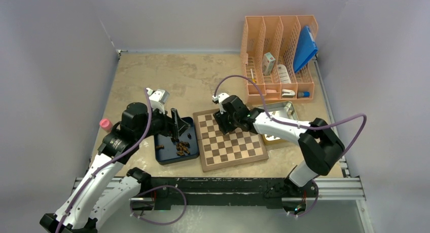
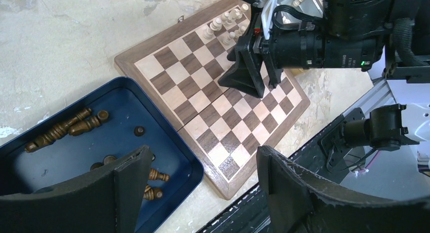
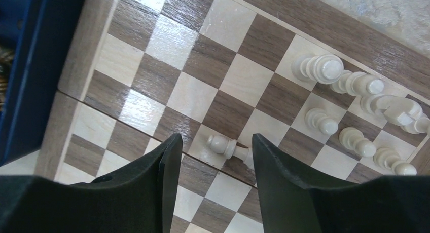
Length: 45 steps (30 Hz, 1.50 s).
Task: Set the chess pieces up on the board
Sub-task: Pick up the chess piece from the chessboard.
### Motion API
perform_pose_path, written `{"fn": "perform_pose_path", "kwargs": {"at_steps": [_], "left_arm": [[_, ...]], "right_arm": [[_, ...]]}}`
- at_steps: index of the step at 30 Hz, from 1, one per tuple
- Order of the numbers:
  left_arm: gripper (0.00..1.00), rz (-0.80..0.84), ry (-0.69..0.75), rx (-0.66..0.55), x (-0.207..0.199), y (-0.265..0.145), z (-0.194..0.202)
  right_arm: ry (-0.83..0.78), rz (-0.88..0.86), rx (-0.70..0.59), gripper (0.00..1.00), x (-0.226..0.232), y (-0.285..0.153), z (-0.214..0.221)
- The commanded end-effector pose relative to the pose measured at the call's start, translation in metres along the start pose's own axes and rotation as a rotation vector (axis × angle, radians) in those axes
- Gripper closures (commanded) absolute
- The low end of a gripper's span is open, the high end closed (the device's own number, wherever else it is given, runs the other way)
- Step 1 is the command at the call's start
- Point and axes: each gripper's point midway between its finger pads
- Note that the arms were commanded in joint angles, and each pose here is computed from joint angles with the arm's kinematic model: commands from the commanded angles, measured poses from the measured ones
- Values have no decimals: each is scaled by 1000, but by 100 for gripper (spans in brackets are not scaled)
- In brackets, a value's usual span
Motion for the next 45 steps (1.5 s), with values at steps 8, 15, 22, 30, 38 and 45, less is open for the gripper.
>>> {"fn": "perform_pose_path", "kwargs": {"at_steps": [8,15,22,30,38,45], "left_arm": [[24,18,7,-33,-6,-3,-8],[25,13,5,-33,-5,-3,-8],[25,11,4,-29,-5,-2,-8],[25,10,3,-31,-4,-2,-8],[25,5,0,-29,-3,-1,-8],[26,-24,-17,-36,1,-1,-8]], "right_arm": [[-59,54,34,39,-11,2,-2],[-78,59,83,41,-13,4,12],[-107,32,84,49,-5,4,13],[-123,18,92,60,3,5,16],[-137,11,103,74,8,6,20],[-108,4,55,81,16,4,5]]}}
Point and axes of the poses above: each gripper's point midway between its finger pads, its own y axis out along the fingers, its own x axis along the line the jaws close on, z = x × y, and after that the axes turned 5 degrees about -y, right-handed
